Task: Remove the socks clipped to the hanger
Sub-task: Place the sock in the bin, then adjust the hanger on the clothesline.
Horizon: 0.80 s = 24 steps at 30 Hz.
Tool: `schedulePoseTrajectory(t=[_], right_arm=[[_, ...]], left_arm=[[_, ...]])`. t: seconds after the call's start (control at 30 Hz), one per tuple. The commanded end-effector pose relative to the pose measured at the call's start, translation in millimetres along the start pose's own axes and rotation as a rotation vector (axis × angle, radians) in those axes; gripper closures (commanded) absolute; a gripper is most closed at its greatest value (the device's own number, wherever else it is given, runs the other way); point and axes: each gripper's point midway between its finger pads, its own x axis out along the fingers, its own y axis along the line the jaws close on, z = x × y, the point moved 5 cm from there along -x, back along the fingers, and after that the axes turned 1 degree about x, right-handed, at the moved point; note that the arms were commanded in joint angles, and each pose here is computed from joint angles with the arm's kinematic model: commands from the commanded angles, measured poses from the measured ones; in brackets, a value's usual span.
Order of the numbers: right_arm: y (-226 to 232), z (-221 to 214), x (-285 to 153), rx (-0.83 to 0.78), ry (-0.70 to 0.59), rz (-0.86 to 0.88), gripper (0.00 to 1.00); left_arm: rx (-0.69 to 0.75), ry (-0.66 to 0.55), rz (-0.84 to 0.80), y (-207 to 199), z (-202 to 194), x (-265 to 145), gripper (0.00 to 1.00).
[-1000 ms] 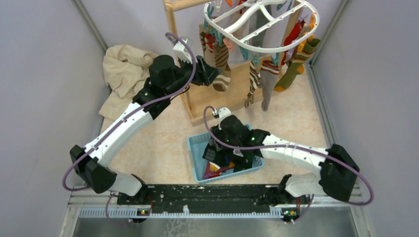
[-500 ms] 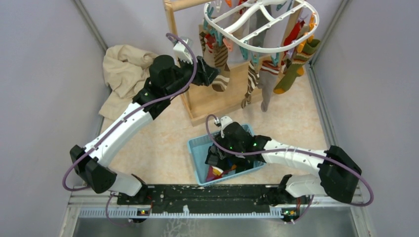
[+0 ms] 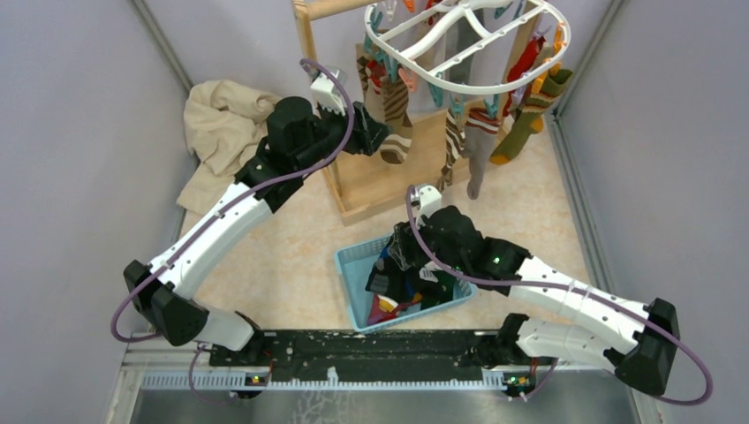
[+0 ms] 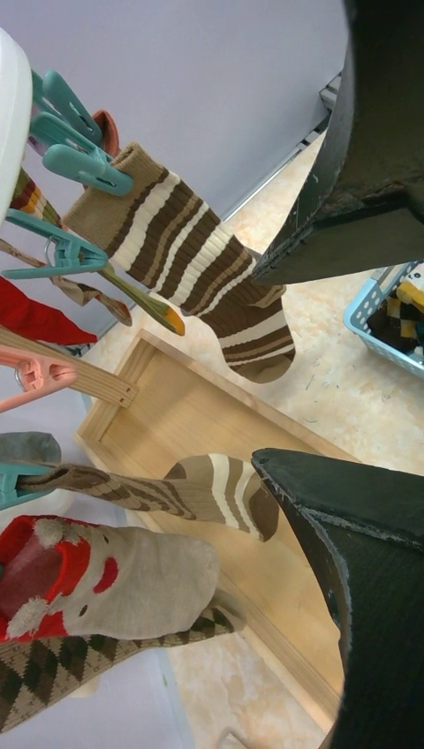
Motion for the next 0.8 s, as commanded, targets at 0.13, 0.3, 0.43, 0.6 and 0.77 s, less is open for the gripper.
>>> schedulePoseTrajectory(t=[0.13, 0.3, 0.43, 0.6, 0.77], right_arm=[[0, 13, -12, 0.008, -0.065, -0.015, 0.37], [0, 17, -14, 0.015, -0.085, -0.021, 0.37], [1, 24, -13, 0.013, -0.107, -0.025, 0.37], [2, 38, -9, 0.015, -0.132, -0.036, 0.36], [-3, 61, 0, 0.026, -0.164, -0.065, 0.36]], left_arm=[[0.031, -0.044, 0.001, -3, 22, -17, 0.25], [0.041, -0.037, 0.004, 0, 19, -20, 0.24], [0.042, -0.023, 0.018, 7, 16, -20, 0.23], [0.025, -0.016, 0.035, 19, 15, -19, 0.17], [0.016, -0.011, 0.032, 26, 15, -19, 0.02]])
